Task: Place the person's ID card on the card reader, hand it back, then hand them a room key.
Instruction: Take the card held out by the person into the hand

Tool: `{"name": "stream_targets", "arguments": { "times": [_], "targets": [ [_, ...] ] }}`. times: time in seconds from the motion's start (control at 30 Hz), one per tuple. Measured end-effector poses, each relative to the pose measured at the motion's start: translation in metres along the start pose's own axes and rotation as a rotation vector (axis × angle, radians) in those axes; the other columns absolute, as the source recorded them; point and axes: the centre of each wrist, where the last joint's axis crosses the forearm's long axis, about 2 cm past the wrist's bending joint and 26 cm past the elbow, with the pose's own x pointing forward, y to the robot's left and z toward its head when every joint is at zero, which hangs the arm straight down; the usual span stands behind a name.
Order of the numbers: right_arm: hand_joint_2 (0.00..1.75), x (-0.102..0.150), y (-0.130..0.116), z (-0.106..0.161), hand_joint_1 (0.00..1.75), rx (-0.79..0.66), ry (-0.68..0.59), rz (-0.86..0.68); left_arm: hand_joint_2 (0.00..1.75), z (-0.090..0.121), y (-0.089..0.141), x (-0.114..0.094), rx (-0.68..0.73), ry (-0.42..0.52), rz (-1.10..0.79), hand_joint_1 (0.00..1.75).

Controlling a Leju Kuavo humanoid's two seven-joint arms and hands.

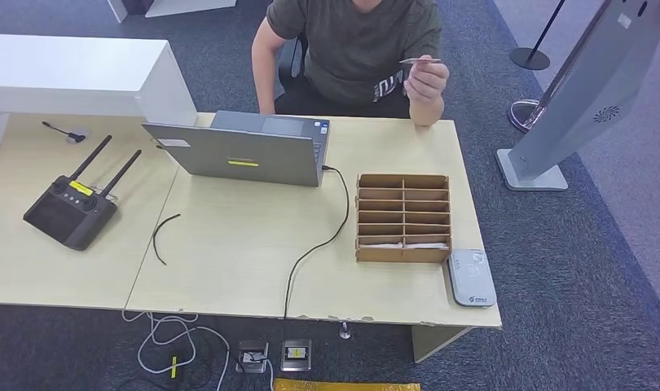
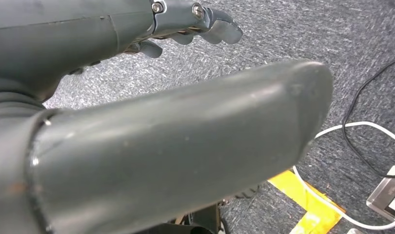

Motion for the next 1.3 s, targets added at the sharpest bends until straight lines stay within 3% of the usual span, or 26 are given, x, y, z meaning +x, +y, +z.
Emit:
{"name": "stream_targets", "arguments": {
  "times": [0.2,0.63,0.93,1.3],
  "targets": [
    [1.75,0.054,0.005,0.005,0.0,0.079,-0.17,-0.045,0.0,0.0,0.0,0.0,-0.003,-0.011,0.006,0.0],
    [1.75,0.127,0.026,0.033,0.0,0.381,-0.605,0.063,0.0,-0.002,0.001,0.001,-0.02,-0.045,0.02,0.0],
    [1.75,0.147,0.043,0.059,0.0,0.581,-0.746,0.152,0.0,-0.004,0.004,0.002,-0.023,-0.049,0.024,0.0],
    [1.75,0.15,0.053,0.088,0.0,0.716,-0.834,0.213,0.0,-0.006,0.006,0.003,-0.021,-0.05,0.024,0.0]
  ]
}}
